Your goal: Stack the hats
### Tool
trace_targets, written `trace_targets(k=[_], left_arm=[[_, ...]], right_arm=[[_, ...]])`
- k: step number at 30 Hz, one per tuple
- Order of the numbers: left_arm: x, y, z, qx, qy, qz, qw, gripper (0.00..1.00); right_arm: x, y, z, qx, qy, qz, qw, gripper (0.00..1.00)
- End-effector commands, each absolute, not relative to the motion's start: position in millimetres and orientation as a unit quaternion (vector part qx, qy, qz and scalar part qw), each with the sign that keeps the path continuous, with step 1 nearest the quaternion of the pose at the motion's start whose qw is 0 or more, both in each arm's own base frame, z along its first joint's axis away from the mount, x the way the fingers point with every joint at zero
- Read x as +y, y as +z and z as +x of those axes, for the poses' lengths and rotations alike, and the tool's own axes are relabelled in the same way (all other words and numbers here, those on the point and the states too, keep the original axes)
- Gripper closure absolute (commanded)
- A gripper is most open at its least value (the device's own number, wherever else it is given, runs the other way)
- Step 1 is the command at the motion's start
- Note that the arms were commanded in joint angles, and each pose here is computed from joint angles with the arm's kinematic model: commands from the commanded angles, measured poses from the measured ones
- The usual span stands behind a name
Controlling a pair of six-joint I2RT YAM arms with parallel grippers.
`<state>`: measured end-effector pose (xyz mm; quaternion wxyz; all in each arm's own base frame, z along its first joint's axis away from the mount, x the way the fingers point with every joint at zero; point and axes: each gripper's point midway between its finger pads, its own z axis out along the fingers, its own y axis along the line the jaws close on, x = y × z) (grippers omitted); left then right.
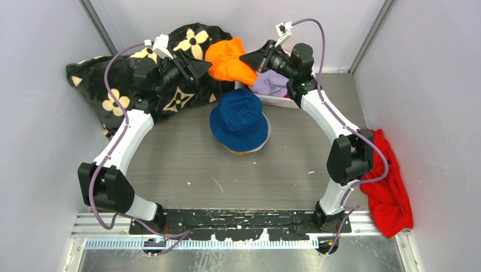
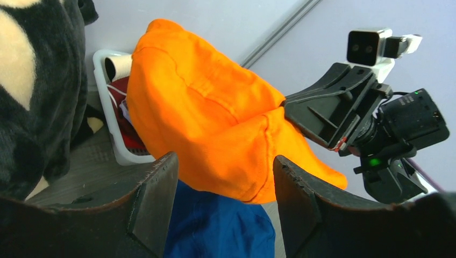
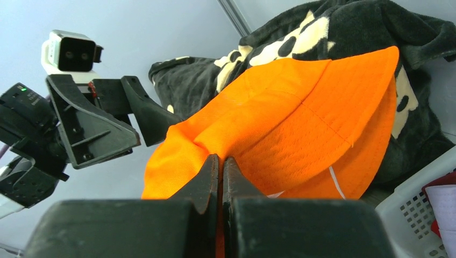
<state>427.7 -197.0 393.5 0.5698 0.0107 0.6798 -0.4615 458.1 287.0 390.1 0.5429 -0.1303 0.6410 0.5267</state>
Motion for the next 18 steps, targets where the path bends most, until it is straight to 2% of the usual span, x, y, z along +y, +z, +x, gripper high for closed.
trace_targets(k=[1, 8, 14, 16, 18], left_arm=[[-201, 390, 427, 0.679, -0.463, 0.023, 0.569, 0.35], [-207, 383, 432, 0.678, -0.477, 0.02, 0.559, 0.35], [-215, 399, 434, 0.656, -0.488, 0.021, 0.576, 0.36], [-217, 404, 434, 0.649, -0.492, 0.022, 0.58, 0.42], [-219, 411, 433, 0.638, -0.499, 0.022, 0.585, 0.58]], right_arm=[[280, 463, 429, 0.572, 0.533, -0.165, 0.601, 0.99], [284, 465, 423, 0.569, 0.539, -0.17, 0.597, 0.99], [291, 457, 417, 0.574, 0.545, -0.174, 0.587, 0.99], [293, 455, 415, 0.575, 0.546, -0.174, 0.584, 0.99], [293, 454, 414, 0.576, 0.546, -0.174, 0.583, 0.99]])
